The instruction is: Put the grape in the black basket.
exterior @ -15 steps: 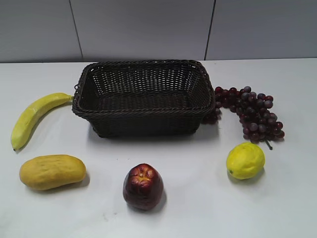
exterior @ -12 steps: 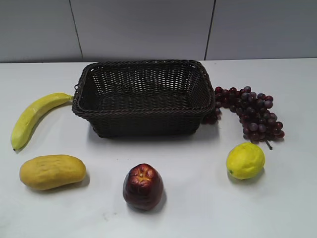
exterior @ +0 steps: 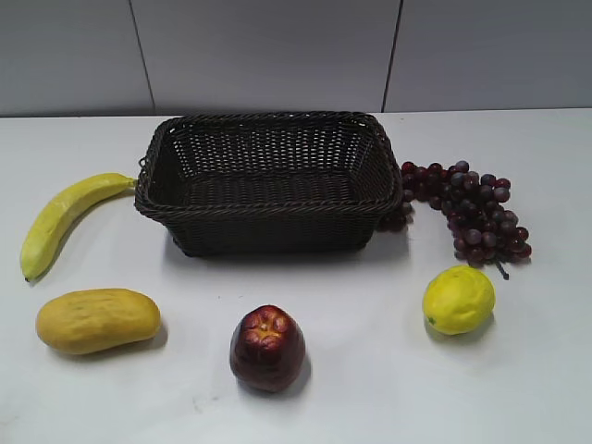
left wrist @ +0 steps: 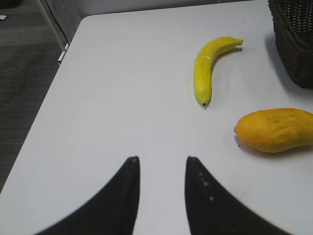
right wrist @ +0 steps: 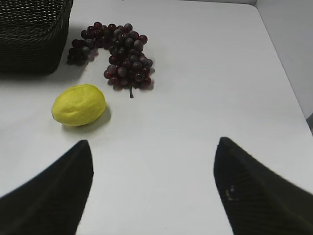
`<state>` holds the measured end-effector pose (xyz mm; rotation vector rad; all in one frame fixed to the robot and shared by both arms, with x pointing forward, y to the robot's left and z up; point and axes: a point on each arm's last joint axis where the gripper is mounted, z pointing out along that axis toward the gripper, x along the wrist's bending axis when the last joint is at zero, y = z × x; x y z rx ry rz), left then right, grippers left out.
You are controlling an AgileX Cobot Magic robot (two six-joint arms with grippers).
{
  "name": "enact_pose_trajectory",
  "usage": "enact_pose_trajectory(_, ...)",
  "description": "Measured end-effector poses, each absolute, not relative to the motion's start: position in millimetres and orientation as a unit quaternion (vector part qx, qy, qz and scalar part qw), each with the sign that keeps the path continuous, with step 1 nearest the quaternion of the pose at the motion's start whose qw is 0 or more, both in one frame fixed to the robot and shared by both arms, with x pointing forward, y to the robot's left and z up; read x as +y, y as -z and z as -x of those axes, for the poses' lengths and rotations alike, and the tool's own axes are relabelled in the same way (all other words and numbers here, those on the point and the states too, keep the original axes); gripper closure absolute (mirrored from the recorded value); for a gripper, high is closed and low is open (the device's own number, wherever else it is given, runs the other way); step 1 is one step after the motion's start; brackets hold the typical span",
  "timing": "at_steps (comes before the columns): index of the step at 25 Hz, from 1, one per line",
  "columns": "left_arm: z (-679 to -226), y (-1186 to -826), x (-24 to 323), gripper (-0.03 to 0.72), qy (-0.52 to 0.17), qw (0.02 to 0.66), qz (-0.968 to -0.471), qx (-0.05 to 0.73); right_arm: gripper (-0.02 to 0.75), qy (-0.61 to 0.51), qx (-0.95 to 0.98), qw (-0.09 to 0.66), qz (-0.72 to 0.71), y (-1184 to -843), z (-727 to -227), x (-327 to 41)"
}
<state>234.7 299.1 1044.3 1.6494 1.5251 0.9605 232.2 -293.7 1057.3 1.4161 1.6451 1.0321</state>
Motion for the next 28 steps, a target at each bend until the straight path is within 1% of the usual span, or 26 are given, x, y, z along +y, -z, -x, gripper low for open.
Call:
enact_pose_trajectory(3,-235,-1044,299,0.452,-0.369,0.342,-0.634,0.587,0.155,-0.405,0.635,0.366,-0.547,-1060,-232,-294)
enact_pose_trajectory(7,-235,-1044,299,0.452,-0.369,0.342,-0.634,0.587,0.155,-0.437,0.610,0.398,-0.528,-1075,-239,-294)
enact_pose_trajectory(11,-235,-1044,299,0.458,-0.369,0.342,-0.634,0.587,0.155,-0.459,0.588,0.421,-0.516,-1090,-263,-293)
enact_pose_trajectory(15,-235,-1044,299,0.459,-0.369,0.342,-0.634,0.587,0.155,-0.467,0.576,0.432,-0.514,-1101,-301,-292)
enact_pose_trajectory(17,-235,-1044,299,0.459,-0.369,0.342,-0.634,0.587,0.150,-0.460,0.580,0.426,-0.520,-1101,-323,-291)
enact_pose_trajectory(22,-235,-1044,299,0.459,-0.369,0.342,-0.634,0.587,0.071,-0.414,0.610,0.385,-0.555,-1081,-387,-287)
enact_pose_trajectory(28,-235,-1044,299,0.459,-0.369,0.342,-0.634,0.587,0.059,-0.340,0.655,0.312,-0.599,-1057,-463,-283)
